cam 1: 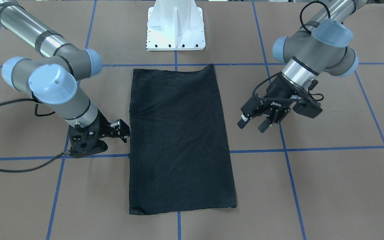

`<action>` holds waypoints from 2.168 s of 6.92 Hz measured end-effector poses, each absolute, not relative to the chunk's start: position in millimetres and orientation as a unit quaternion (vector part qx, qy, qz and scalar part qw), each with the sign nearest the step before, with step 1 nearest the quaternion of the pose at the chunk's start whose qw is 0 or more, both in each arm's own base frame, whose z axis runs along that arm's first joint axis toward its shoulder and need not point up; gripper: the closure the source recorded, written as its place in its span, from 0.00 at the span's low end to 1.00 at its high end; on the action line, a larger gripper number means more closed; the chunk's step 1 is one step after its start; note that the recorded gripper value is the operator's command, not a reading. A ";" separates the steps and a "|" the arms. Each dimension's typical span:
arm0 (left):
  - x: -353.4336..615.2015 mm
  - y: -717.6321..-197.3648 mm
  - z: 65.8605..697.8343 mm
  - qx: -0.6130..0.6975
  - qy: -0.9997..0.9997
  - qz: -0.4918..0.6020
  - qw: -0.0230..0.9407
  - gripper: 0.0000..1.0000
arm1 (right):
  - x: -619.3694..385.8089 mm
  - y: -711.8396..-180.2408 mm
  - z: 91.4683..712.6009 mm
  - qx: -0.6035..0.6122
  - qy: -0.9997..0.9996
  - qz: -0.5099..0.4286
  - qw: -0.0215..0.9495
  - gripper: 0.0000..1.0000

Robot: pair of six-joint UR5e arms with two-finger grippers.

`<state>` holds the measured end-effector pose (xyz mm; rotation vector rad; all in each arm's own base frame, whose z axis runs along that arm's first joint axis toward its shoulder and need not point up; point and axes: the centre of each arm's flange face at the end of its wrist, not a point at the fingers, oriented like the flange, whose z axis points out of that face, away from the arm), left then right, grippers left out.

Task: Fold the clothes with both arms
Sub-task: 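Lift the right gripper off the shirt while the left arm moves toward it, then lower the left and right grippers to the shirt's corners nearest the robot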

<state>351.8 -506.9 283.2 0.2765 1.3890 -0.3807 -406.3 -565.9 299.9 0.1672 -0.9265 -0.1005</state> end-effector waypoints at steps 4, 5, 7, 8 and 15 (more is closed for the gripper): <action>427.9 -348.0 286.1 -0.026 0.658 -0.222 0.719 0.00 | -374.5 -446.6 281.2 0.007 -0.507 0.022 0.862 0.00; 447.6 -313.5 294.7 -0.049 0.651 -0.234 0.720 0.00 | -381.5 -421.7 273.9 -0.005 -0.513 0.028 0.858 0.00; 478.9 -256.2 313.8 -0.073 0.635 -0.250 0.727 0.00 | -390.1 -378.6 268.2 -0.018 -0.518 0.030 0.855 0.00; 487.1 -239.9 321.7 -0.081 0.628 -0.252 0.732 0.00 | -388.9 -363.2 266.9 -0.023 -0.521 0.028 0.853 0.00; 507.2 -222.1 339.4 -0.092 0.608 -0.248 0.748 0.06 | -388.6 -349.2 265.7 -0.030 -0.523 0.023 0.852 0.00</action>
